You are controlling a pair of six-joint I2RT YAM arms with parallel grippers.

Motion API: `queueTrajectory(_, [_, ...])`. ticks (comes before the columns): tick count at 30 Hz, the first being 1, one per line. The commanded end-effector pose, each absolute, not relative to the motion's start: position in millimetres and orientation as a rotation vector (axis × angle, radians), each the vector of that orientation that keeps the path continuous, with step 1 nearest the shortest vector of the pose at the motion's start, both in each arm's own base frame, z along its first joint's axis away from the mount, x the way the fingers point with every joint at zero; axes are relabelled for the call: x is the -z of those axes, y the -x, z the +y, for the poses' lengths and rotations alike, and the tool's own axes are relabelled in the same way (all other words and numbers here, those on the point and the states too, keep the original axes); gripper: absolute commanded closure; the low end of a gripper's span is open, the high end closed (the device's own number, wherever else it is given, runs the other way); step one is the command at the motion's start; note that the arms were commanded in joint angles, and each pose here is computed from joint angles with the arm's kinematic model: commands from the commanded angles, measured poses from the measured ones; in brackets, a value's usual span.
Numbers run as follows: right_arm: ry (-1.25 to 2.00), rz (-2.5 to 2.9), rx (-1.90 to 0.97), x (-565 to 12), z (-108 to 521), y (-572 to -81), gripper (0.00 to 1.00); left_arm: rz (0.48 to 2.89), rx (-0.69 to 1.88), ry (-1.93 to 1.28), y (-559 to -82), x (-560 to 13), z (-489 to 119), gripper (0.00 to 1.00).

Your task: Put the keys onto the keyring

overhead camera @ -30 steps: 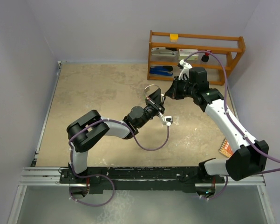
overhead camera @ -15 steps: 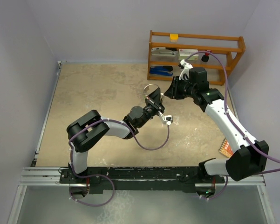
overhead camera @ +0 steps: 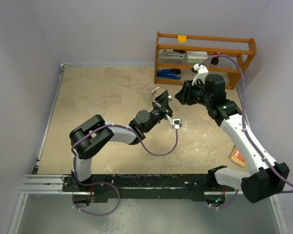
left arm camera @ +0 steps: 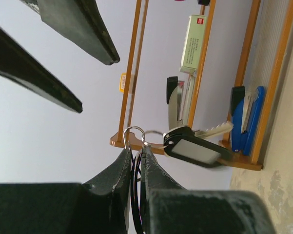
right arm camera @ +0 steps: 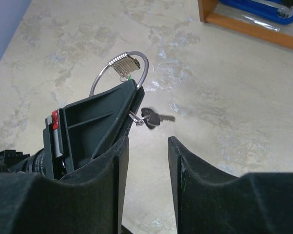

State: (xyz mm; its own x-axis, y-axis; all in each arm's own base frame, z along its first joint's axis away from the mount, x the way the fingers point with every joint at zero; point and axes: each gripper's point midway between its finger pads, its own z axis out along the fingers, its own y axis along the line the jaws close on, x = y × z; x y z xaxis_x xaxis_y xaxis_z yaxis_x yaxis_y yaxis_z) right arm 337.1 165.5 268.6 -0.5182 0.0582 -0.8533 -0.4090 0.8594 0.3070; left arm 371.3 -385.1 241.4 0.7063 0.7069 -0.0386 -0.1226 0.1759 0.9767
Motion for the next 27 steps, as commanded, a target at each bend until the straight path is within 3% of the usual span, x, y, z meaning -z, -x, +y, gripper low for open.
queueTrajectory(1, [0.371,1.893,-0.560,-291,167,-342,0.61,0.556,-0.498,-1.070,-358,-303,-379,1.00])
queueTrajectory(16, [0.432,1.827,-0.652,-303,186,-352,0.59,0.655,-0.159,-0.923,-339,-334,-377,1.00])
queueTrajectory(27, [0.347,1.868,-0.591,-298,166,-361,0.55,0.798,0.219,-0.682,-347,-373,-360,1.00])
